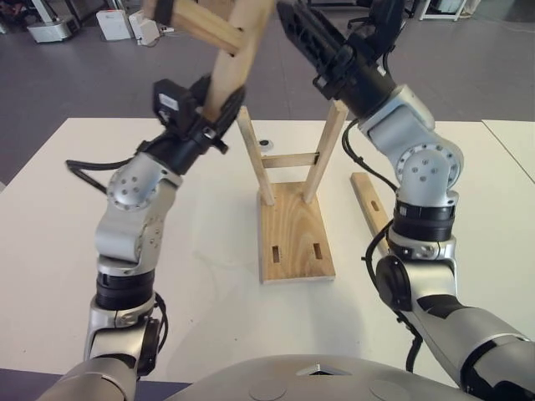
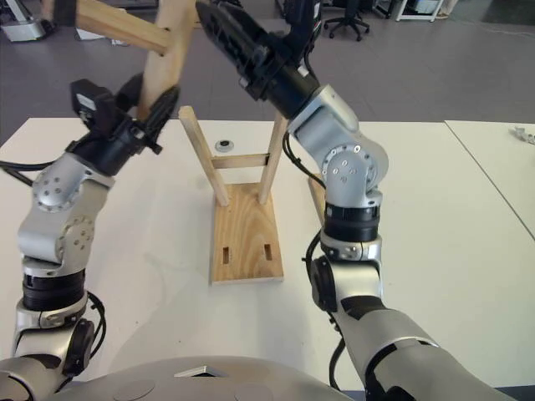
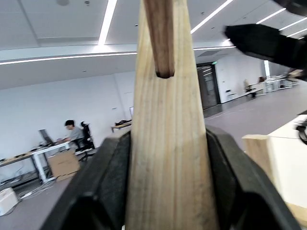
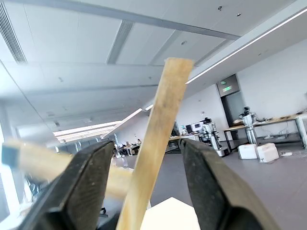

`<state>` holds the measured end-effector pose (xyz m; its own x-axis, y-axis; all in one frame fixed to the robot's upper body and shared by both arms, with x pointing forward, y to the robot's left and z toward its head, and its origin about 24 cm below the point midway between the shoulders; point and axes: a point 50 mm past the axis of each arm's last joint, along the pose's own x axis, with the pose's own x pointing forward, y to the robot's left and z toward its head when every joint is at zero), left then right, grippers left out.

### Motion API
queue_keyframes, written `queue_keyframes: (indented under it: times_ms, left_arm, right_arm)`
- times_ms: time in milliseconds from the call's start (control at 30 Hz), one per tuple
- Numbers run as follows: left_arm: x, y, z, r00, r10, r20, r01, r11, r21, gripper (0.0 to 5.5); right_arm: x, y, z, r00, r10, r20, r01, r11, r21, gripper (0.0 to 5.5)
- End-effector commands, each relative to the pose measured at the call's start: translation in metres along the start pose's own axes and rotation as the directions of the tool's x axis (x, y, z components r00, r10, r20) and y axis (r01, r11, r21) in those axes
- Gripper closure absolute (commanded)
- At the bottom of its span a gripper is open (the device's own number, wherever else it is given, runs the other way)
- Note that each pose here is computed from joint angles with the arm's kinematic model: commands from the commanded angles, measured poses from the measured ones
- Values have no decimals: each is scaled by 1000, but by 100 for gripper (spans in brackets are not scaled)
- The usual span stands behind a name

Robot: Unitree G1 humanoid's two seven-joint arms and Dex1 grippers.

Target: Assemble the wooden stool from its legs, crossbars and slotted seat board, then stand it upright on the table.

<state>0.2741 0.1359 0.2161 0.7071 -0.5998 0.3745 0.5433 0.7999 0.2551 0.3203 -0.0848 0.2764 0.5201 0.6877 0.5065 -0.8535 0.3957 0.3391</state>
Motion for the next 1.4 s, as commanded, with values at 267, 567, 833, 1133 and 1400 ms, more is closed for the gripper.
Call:
queue_keyframes:
  times_ms: [267, 567, 833, 1133, 1400]
  left_arm:
    - [2, -27, 3, 973, -229, 10, 228, 973, 40, 348]
    - [-12, -65, -9, 921, -386, -49, 382, 921, -78, 295]
    - [-56, -41, -48, 933, -190, -306, 192, 981, -25, 169]
    - [-76, -23, -60, 921, -42, -388, 82, 993, 88, 150]
    - [-77, -19, -60, 921, -7, -389, 53, 993, 106, 150]
  right_arm:
    - [-15, -2, 29, 999, -38, 32, 32, 984, 175, 377]
    - [-108, 13, -12, 964, -262, -40, 262, 919, 296, 446]
    - [-203, 6, -28, 703, -705, -91, 710, 703, 40, 450]
    - [-226, 7, -30, 662, -732, -163, 745, 665, 39, 450]
    - [-225, 9, -28, 674, -717, -178, 737, 669, 97, 450]
